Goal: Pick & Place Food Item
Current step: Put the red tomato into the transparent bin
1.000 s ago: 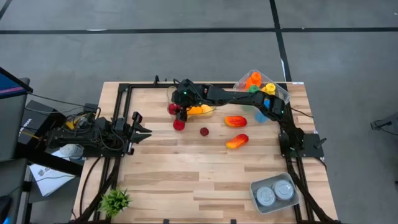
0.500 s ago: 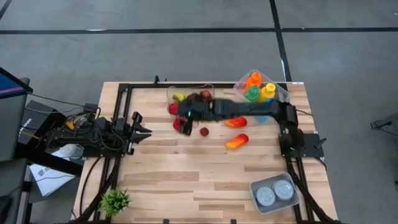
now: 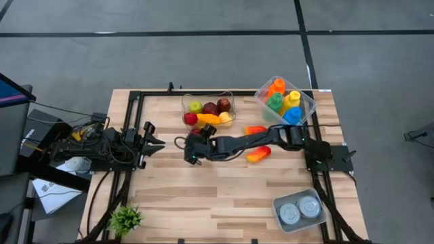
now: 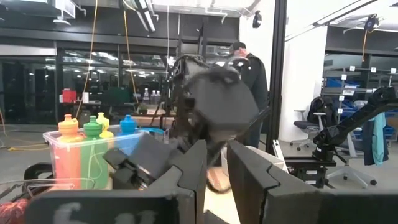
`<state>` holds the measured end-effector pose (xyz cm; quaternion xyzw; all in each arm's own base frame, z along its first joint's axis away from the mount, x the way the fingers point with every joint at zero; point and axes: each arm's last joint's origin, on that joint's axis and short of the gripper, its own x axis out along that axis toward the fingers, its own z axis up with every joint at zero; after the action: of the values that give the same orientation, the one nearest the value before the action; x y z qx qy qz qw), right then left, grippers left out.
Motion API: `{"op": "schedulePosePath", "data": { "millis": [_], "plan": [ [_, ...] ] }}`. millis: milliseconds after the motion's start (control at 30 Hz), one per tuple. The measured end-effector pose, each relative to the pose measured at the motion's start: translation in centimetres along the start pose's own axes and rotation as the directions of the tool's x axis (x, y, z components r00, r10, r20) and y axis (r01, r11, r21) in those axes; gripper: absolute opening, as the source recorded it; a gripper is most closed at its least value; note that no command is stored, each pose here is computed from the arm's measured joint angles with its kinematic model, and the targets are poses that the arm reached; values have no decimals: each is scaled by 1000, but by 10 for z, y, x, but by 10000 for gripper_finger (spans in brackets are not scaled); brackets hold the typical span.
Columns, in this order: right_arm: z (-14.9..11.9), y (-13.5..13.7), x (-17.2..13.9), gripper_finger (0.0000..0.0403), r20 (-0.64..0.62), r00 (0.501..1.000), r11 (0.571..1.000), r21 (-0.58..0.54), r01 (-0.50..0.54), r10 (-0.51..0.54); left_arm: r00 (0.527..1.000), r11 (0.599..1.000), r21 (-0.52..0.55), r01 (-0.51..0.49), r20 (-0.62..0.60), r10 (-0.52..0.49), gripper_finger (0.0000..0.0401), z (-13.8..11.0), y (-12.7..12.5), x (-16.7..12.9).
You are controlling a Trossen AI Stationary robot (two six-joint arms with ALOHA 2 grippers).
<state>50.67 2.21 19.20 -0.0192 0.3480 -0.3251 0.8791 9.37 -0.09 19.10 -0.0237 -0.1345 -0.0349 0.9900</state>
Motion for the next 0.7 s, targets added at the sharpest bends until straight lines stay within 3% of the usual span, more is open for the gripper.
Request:
{"op": "schedulePosePath", "data": {
  "millis": [67, 200, 567, 700],
  "plan": [
    [1, -1, 8, 271, 9, 1000, 999, 49, 7, -7, 1000, 1000, 0, 0, 1, 0, 53, 0, 0, 0],
    [-4, -8, 18, 271, -32, 999, 999, 44, 10, -9, 1000, 1000, 1, 0, 6, 0, 53, 1, 0, 0],
    [-7, -3, 14, 271, -55, 998, 990, 139, -9, 17, 1000, 1000, 1, 1, 13, -1, 53, 1, 0, 0],
    [-10, 4, 9, 271, -73, 994, 980, 189, -68, 83, 1000, 1000, 1, 1, 13, -1, 53, 1, 0, 0]
  ]
}}
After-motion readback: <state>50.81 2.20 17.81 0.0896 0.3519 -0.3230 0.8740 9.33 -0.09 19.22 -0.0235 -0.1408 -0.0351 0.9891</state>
